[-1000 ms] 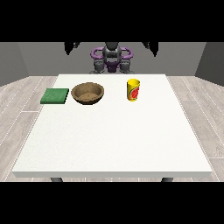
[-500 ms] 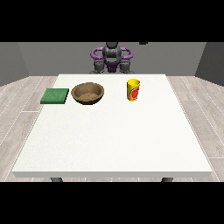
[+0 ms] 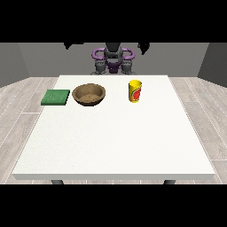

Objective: Pick the cup and pour the ball into the bowl, then pick the bowl and place it on the pad

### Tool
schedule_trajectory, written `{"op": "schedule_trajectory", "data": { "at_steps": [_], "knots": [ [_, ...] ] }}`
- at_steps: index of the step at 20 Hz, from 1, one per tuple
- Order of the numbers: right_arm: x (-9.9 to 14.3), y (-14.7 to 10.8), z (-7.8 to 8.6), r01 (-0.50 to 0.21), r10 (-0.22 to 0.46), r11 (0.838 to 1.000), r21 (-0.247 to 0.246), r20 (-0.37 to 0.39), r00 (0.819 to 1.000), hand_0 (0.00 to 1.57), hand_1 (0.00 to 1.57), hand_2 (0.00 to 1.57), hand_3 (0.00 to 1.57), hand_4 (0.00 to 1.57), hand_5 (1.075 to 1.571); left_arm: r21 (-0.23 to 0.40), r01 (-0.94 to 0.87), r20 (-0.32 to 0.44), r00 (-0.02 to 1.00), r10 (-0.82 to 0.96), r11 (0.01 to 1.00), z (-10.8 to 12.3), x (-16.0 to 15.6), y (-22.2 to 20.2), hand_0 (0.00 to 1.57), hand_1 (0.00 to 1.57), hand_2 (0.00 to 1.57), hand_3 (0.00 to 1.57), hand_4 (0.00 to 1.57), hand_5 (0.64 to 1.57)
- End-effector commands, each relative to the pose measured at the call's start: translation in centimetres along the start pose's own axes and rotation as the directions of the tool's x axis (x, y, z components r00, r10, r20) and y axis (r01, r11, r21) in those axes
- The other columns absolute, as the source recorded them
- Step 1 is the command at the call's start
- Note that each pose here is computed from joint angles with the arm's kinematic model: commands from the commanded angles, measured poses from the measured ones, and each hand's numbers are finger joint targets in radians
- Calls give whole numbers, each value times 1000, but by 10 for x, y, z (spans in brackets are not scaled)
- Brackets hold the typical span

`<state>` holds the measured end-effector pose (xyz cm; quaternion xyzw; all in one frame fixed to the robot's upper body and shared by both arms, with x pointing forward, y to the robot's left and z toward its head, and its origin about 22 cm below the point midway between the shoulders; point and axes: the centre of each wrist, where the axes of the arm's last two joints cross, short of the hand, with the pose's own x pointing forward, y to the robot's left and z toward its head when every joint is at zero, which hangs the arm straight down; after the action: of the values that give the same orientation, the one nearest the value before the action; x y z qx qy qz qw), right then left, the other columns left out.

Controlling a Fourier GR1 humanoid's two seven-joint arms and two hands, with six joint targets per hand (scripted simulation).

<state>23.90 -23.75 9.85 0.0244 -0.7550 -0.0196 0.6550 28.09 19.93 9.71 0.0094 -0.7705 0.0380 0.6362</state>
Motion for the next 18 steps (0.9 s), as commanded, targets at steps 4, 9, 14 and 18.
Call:
{"op": "schedule_trajectory", "data": {
  "at_steps": [4, 9, 14, 18],
  "knots": [
    [-8, -20, -12, 11, -13, 1000, 16, 167, 986, 0, 0, 0, 0, 691, 1543, 9, 74, 178, 981, -75, 997, -8, -34, 19, 0, 0, 0, 0, 551, 1487],
    [-13, -33, -16, -16, 6, 999, 43, 211, 977, 0, 0, 0, 0, 681, 1551, 19, 91, 165, 982, -92, 996, -20, -64, 35, 0, 0, 0, 0, 360, 1483],
    [-9, -63, -22, 4, -3, 1000, -4, 140, 990, 0, 0, 0, 0, 667, 1559, -26, 94, 78, 993, -92, 995, -20, -103, 57, 0, 0, 0, 0, 0, 1451],
    [-42, -72, -19, 0, 2, 1000, -23, 114, 994, 0, 0, 0, 0, 665, 1559, -40, 84, 51, 995, -82, 996, -29, -115, 47, 0, 0, 0, 0, 108, 1436]
  ]
}}
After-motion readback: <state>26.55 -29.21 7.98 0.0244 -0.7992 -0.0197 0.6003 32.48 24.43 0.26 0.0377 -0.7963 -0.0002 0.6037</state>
